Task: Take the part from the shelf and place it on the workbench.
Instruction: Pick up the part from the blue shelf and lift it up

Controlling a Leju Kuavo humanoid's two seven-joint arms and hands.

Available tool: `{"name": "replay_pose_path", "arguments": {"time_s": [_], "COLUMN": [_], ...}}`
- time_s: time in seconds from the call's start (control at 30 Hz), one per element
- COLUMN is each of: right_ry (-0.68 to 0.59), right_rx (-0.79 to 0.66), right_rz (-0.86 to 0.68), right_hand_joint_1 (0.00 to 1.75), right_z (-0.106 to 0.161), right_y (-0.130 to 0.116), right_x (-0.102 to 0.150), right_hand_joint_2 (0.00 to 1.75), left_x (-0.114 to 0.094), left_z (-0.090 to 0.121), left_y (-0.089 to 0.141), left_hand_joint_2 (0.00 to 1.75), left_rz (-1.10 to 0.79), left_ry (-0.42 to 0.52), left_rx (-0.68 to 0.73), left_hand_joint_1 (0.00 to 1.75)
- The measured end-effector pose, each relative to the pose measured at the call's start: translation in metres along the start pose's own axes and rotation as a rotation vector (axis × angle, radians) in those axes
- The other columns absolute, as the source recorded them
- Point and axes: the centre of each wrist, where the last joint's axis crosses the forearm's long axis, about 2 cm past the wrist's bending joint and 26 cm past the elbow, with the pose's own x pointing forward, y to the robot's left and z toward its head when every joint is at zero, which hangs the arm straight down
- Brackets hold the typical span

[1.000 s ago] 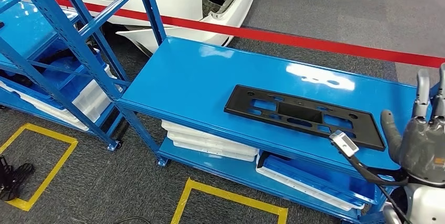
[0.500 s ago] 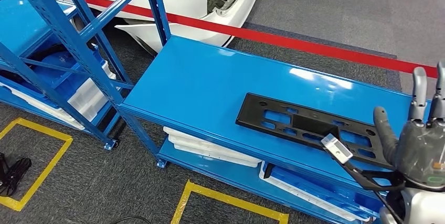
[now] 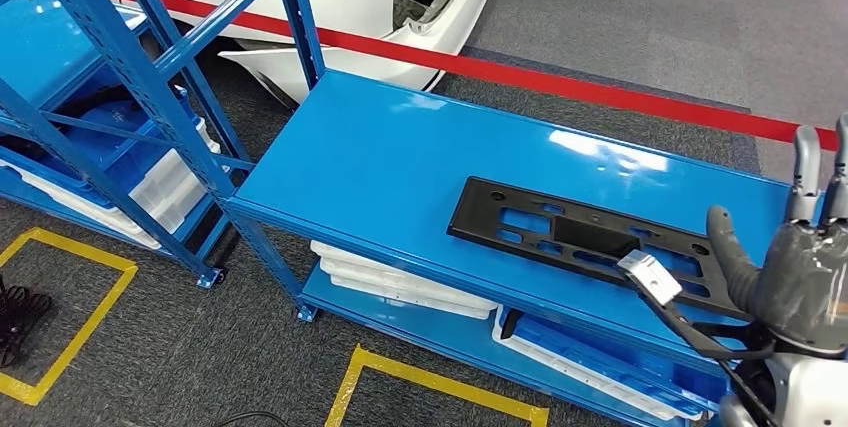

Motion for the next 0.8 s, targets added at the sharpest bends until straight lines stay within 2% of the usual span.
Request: {"name": "replay_pose_path", "arguments": {"time_s": [0.3,0.53,0.8], "right_ry": [0.172,0.206,0.226], "right_rx": [0.241,0.299,0.393], "right_rz": [-0.034,-0.028,0.009], "right_hand_joint_1": [0.0,0.0,0.0], "right_z": [0.014,0.021,0.027], "right_y": [0.012,0.021,0.044], "right_x": [0.003,-0.002,-0.019], "right_hand_joint_2": [1.75,1.75,1.75], "left_x": [0.002,0.003,0.004], "left_z": [0.0,0.0,0.0], "left_y": [-0.004,-0.004,-0.005], "left_hand_joint_2": [0.0,0.0,0.0], "left_rz": [0.024,0.026,0.038], "left_ry": [-0.002,0.009,0.016], "left_rx": [-0.001,0.008,0.01], "left_hand_joint_1": [0.0,0.0,0.0]}}
